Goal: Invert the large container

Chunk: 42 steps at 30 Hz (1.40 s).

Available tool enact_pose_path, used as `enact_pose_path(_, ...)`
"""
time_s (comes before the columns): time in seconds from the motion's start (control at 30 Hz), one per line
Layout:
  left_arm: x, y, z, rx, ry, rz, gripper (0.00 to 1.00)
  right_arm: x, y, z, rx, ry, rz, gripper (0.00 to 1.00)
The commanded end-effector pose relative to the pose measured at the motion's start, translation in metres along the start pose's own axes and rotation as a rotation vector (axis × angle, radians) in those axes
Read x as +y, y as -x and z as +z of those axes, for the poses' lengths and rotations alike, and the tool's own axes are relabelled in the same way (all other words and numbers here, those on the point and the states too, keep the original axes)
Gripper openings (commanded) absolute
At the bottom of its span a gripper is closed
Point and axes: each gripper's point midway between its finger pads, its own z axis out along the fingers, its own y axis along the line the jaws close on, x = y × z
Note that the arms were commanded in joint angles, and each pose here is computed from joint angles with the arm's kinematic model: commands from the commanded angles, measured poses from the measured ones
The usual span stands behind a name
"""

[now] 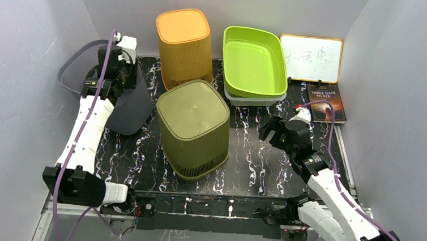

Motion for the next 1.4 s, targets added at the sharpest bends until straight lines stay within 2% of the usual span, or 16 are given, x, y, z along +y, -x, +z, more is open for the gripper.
enact_pose_path(0.0,0.021,0.081,-0.089,-0.298,0.031,-0.12,0.0,0.018,-0.031,-0.021,0.094,0.144,0.004,0.75)
enact_pose_path(0.27,0.035,0.11,-0.138,-0.413,0.057,-0.15,0.0,0.039,-0.055,-0.024,0.164,0.238,0.012,0.73)
enact_pose_path(0.6,0.019,0.078,-0.116,-0.303,0.001,-0.132,0.0,0.076,-0.071,-0.014,0.171,0.275,-0.027,0.74)
enact_pose_path(0.63,0.019,0.076,-0.115,-0.294,0.002,-0.137,0.04,0.078,-0.075,-0.013,0.178,0.277,-0.031,0.74)
enact_pose_path(0.7,0.017,0.073,-0.114,-0.284,-0.007,-0.141,0.25,0.085,-0.084,-0.011,0.196,0.289,-0.041,0.74)
enact_pose_path(0.8,0.009,0.067,-0.108,-0.275,-0.039,-0.152,0.45,0.098,-0.096,-0.011,0.214,0.318,-0.047,0.74)
enact_pose_path(1.0,-0.025,0.074,-0.09,-0.283,-0.216,-0.204,0.67,0.105,-0.105,-0.006,0.226,0.314,-0.06,0.75)
enact_pose_path(1.1,-0.038,0.077,-0.075,-0.244,-0.274,-0.225,0.67,0.106,-0.104,-0.005,0.22,0.31,-0.058,0.75)
enact_pose_path(1.27,-0.056,0.069,-0.051,-0.178,-0.324,-0.291,0.56,0.1,-0.102,-0.002,0.2,0.282,-0.055,0.75)
enact_pose_path(1.37,-0.067,0.062,-0.04,-0.142,-0.293,-0.288,0.55,0.098,-0.101,0.0,0.196,0.259,-0.069,0.76)
